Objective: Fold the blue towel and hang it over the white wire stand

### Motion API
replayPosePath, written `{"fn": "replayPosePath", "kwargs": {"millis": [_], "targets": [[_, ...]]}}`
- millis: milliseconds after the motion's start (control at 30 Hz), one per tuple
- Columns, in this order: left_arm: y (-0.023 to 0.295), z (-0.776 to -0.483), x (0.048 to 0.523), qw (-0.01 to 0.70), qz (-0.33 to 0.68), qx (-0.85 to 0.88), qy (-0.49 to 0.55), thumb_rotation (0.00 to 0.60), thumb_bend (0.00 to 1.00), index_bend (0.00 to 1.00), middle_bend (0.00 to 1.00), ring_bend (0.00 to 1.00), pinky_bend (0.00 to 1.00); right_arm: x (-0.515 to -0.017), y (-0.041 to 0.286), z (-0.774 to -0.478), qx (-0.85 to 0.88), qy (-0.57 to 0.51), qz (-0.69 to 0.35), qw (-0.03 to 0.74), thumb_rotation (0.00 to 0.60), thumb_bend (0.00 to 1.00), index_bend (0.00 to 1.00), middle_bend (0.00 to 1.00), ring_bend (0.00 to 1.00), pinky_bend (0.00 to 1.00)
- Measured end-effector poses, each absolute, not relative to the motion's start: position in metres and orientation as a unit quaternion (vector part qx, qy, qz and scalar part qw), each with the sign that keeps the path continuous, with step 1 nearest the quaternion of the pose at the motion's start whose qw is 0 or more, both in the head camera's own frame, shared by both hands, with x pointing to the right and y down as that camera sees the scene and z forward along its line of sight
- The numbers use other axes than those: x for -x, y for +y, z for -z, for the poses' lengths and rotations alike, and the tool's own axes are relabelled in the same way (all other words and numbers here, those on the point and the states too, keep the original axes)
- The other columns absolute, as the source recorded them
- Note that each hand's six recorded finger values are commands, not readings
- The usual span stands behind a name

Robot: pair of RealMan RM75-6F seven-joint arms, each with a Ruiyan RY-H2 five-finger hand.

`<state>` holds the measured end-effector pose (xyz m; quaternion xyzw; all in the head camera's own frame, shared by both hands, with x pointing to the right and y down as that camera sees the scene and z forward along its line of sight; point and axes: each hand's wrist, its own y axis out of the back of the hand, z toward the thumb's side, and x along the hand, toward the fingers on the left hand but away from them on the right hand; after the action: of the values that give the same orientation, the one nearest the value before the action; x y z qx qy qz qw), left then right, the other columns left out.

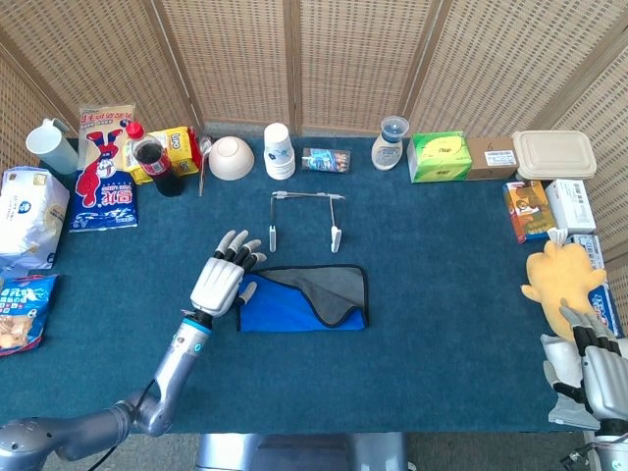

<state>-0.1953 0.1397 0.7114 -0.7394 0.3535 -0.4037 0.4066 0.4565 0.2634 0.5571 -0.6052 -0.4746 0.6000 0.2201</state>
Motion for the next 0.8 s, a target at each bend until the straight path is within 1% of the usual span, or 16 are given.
{"fn": "replayPosePath", "kwargs": {"millis": [200,333,567,800], "targets": [[0.149,-0.686,0.201,0.398,0.374,0.755,0.363,0.6,0.32,0.28,0.2,0.0,0.0,-0.443,0.252,-0.558,0.63,-0.466,-0.578,0.228,0.6,0.36,0.08,0.12,0.03,0.0],[0.156,-0.666,0.214,0.395,0.361,0.76,0.369,0.6,0.32,0.28,0.2,0.0,0.0,-0.428,0.241,-0.562,0.654,-0.453,-0.56,0.232,0.6,0.36,0.08,0.12,0.03,0.0],[0.168,-0.628,0.259,0.398,0.368,0.751,0.377,0.6,0.31,0.29,0.2,0.0,0.0,-0.395,0.222,-0.57,0.699,-0.419,-0.526,0.243,0.6,0.36,0.08,0.13,0.03,0.0],[0.187,-0.598,0.312,0.395,0.398,0.727,0.396,0.6,0.31,0.29,0.2,0.0,0.0,-0.359,0.208,-0.58,0.74,-0.385,-0.494,0.246,0.6,0.36,0.09,0.13,0.03,0.0]]}}
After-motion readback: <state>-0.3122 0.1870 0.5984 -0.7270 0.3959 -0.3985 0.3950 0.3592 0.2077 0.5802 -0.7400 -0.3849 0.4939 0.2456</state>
